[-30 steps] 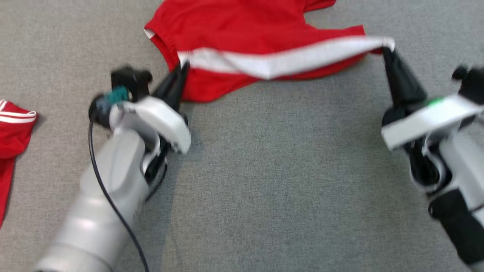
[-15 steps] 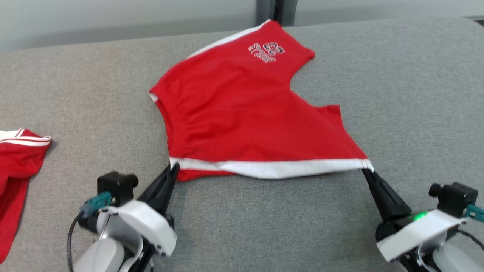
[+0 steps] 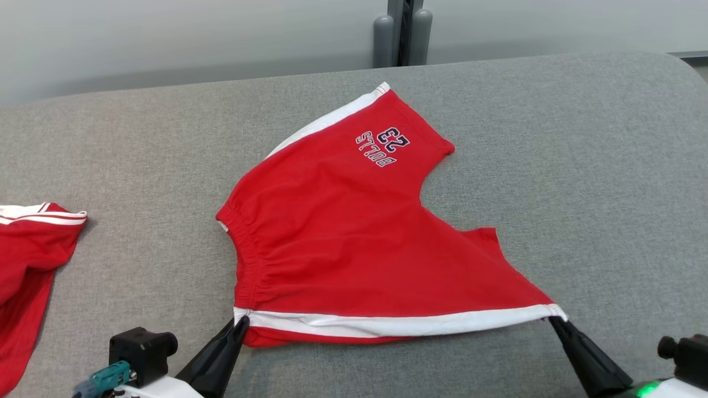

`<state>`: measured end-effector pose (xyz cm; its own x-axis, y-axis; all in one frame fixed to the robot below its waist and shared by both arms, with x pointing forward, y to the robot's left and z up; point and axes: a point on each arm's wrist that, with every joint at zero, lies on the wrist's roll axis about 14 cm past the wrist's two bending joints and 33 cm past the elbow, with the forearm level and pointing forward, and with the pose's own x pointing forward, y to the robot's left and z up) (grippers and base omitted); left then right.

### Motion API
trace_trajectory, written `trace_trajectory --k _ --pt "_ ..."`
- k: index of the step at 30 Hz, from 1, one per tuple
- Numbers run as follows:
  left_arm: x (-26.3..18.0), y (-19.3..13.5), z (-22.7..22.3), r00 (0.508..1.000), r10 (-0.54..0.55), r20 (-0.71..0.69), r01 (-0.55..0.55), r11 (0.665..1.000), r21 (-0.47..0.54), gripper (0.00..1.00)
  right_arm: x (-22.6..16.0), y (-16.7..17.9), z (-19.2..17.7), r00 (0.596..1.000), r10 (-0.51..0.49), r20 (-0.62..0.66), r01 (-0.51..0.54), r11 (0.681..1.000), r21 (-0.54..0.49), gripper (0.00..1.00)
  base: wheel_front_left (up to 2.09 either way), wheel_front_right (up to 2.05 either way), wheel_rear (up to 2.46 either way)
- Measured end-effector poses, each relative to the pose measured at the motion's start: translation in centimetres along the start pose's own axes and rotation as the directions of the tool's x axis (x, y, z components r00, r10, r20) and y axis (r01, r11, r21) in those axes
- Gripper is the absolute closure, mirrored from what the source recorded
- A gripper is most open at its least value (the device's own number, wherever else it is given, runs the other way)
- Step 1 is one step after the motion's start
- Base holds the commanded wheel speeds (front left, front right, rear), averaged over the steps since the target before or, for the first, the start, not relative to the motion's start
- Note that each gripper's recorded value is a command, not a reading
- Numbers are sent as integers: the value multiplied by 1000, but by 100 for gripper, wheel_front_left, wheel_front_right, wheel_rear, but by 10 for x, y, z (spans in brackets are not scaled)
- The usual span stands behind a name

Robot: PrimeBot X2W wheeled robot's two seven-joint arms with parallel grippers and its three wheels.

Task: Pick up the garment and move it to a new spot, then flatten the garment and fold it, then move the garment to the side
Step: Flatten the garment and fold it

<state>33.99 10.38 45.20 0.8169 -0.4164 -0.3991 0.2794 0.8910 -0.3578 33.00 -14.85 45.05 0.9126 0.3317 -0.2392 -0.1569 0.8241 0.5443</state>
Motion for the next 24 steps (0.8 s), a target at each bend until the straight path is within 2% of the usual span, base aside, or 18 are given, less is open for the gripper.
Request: trace_trajectory --k 7,11,18,24 --pt "-6 -3 9 1000 0 10 1 1000 -12 100 -2 4 23 998 -26 49 28 999 -45 100 0 0 0" --pt "1 -1 18 999 -1 33 2 1000 -5 100 15 3 50 992 -26 127 37 996 -85 100 0 0 0" --pt "35 12 51 992 20 123 -20 1000 0 100 83 13 100 970 72 233 -27 981 -191 100 0 0 0" --pt "69 33 60 991 31 130 -32 999 6 100 160 25 112 965 173 198 -109 948 -298 100 0 0 0"
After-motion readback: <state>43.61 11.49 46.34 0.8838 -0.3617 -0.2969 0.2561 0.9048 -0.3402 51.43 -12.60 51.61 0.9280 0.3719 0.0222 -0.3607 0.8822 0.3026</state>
